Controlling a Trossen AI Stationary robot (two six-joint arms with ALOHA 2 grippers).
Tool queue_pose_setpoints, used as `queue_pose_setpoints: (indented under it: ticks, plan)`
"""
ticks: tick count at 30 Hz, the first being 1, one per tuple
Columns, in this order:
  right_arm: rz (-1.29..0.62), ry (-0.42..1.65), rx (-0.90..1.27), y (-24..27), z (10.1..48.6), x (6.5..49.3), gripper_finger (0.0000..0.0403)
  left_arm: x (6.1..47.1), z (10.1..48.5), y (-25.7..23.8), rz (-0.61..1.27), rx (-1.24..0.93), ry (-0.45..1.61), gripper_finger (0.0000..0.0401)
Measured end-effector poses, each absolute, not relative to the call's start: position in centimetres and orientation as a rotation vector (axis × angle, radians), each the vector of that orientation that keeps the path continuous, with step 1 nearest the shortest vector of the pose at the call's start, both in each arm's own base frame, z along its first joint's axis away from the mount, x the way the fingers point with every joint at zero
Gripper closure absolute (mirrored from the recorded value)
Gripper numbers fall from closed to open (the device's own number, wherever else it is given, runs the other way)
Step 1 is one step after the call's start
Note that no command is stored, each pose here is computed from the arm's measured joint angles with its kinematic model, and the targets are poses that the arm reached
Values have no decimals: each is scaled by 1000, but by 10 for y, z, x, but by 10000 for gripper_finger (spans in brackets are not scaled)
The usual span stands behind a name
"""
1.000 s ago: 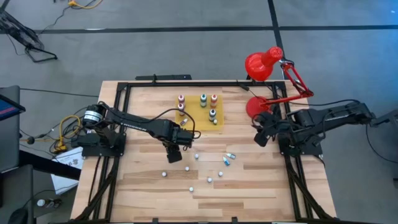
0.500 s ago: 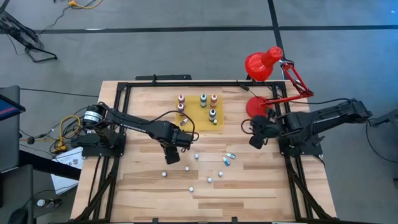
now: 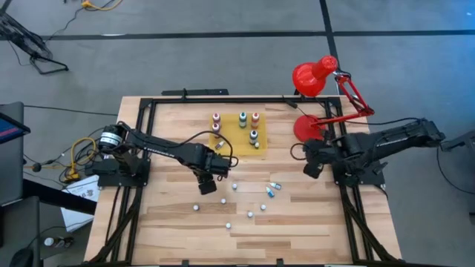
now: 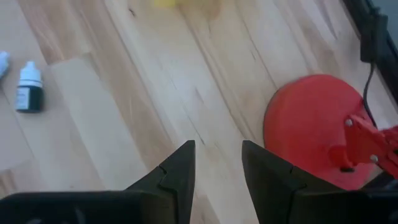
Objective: Pick & Place food coloring
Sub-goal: Put the small white food coloring in the bin
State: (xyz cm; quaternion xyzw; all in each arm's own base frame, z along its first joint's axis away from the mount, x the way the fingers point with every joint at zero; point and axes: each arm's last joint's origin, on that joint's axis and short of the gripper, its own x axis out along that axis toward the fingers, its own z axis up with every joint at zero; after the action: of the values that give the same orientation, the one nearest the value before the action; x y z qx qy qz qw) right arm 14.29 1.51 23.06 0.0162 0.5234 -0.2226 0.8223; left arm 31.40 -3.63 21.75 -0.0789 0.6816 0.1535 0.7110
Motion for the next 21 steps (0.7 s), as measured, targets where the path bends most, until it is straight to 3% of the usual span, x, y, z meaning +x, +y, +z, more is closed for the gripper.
queue_pose_setpoints:
  ticks: [15,21]
  plan:
    - [-300,560,310,17,188,114,281,314,217,-37,332,-166,1515,276]
    - [-228,452,345,21,173,110,281,316,214,-37,297,-130,1494,276]
